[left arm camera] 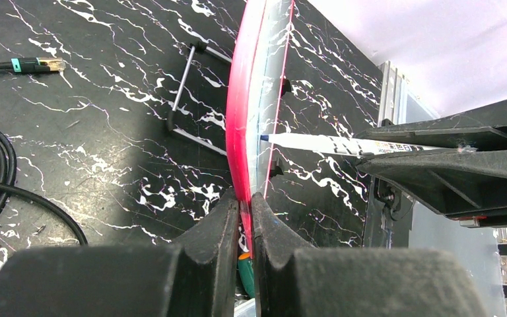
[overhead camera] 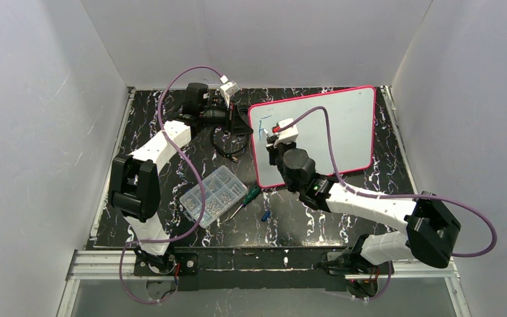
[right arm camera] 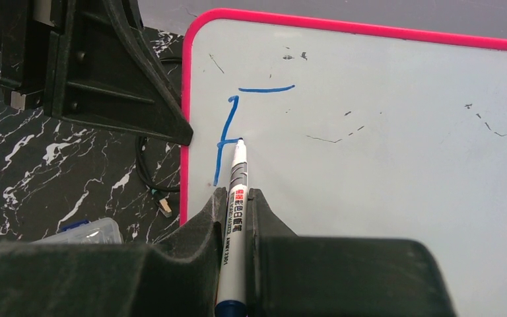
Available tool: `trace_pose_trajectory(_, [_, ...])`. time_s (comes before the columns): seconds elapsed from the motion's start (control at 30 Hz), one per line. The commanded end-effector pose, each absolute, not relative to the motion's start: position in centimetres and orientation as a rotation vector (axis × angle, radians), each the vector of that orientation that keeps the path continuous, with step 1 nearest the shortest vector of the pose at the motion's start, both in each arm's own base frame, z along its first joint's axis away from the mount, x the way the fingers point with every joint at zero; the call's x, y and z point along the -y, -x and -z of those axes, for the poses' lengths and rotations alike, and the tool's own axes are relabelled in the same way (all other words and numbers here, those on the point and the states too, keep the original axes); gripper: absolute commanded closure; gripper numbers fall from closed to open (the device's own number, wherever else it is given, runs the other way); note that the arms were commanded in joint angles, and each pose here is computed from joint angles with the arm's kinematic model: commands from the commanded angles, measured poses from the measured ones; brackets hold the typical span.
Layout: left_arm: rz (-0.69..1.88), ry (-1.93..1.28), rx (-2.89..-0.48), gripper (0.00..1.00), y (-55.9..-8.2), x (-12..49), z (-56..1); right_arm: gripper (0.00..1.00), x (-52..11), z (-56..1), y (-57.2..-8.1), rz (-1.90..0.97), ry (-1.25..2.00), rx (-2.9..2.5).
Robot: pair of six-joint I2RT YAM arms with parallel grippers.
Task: Write a sentence on the whiteboard
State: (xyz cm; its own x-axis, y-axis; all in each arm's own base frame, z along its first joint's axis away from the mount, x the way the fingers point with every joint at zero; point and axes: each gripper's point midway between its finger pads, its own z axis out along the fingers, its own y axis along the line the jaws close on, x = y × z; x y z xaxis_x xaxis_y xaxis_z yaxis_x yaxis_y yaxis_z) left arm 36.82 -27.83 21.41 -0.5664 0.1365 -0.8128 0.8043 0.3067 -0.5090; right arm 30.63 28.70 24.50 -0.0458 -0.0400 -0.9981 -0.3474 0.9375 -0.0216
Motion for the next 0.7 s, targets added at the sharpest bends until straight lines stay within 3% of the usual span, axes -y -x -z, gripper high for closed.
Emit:
trace_pose_trajectory(0.0, [1.32, -0.903, -1.863, 1.0, -34.4, 28.2, -23.6, 0.99, -28.3, -27.8, -30.5, -0.308, 0.261, -1.535])
trace_pose_trajectory(0.67, [1.322, -0.903, -1.86, 1.0, -34.4, 28.1, -23.6, 0.99, -26.1, -26.5, -30.6, -0.272, 0.221, -1.564])
